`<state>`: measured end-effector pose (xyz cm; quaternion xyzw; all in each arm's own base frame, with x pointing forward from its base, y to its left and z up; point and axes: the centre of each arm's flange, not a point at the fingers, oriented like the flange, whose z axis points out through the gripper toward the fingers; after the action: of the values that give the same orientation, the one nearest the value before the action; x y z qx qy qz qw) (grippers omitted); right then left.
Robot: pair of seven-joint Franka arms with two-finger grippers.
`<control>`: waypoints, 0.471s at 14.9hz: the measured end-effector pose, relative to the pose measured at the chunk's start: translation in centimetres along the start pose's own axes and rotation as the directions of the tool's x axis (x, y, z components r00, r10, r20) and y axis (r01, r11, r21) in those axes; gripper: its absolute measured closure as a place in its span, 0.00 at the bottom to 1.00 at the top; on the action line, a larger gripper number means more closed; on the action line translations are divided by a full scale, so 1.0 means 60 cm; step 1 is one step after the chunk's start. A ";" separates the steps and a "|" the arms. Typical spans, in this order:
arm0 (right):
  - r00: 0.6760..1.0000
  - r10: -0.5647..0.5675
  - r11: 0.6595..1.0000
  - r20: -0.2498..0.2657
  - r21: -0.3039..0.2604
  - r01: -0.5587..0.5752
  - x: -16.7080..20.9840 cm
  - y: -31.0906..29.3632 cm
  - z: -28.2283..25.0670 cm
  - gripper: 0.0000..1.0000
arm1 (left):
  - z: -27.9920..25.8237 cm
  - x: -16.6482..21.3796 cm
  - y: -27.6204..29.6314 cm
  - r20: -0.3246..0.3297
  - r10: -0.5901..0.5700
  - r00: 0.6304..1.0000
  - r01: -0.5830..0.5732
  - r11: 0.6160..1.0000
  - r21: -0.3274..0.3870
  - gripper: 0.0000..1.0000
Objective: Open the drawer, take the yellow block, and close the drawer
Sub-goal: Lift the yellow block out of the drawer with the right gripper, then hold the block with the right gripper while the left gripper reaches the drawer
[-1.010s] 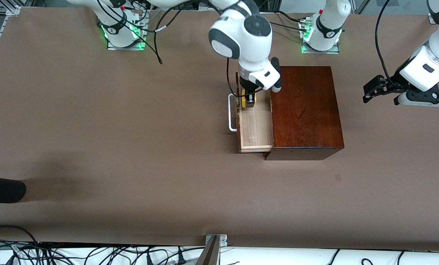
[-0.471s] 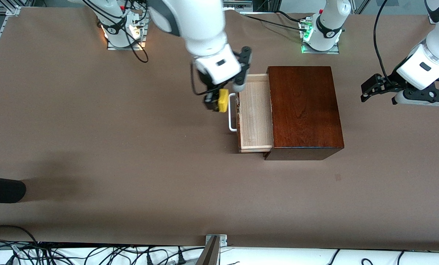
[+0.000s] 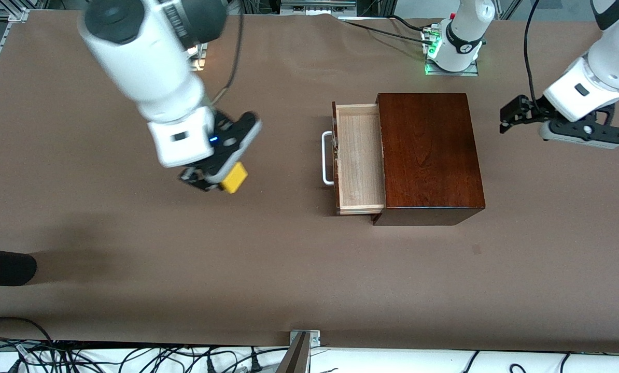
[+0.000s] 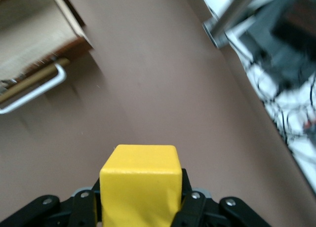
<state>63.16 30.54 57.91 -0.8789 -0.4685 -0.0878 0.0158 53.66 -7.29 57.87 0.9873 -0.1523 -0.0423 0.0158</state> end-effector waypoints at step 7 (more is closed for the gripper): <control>0.923 0.375 0.915 0.086 0.124 -0.383 -0.243 0.159 0.098 0.44 | 0.071 0.039 0.116 0.043 0.524 0.851 -0.510 0.843 -0.172 0.00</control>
<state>63.92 13.88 50.19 -0.9521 -0.2944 -0.0238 0.0794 53.42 -14.73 53.75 0.9026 -0.4095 -0.0918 0.0963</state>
